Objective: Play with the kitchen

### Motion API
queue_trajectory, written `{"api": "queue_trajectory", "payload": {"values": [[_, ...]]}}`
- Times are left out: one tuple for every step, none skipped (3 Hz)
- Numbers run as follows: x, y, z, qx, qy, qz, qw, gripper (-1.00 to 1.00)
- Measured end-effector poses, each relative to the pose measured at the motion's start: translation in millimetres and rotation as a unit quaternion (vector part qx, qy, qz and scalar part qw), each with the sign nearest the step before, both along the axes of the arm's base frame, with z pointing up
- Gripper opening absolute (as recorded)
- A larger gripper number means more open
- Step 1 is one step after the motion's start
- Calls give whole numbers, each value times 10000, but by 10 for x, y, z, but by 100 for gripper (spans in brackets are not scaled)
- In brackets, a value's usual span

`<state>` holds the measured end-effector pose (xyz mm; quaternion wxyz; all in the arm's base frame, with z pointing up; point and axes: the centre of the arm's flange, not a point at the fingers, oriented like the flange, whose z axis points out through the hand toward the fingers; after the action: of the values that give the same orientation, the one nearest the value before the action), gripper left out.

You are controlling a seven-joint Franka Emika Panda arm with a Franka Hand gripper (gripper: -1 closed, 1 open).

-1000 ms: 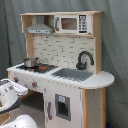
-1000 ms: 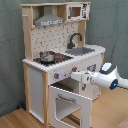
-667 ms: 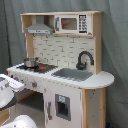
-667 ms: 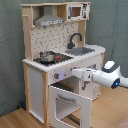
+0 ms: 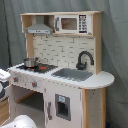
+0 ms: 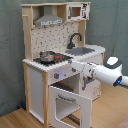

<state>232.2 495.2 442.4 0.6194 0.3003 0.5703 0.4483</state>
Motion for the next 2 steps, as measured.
{"api": "queue_trajectory", "payload": {"values": [[-197,329,156,224,-174,195,9994,100],[-410,625,299,454,-310,384,9978,100]]}}
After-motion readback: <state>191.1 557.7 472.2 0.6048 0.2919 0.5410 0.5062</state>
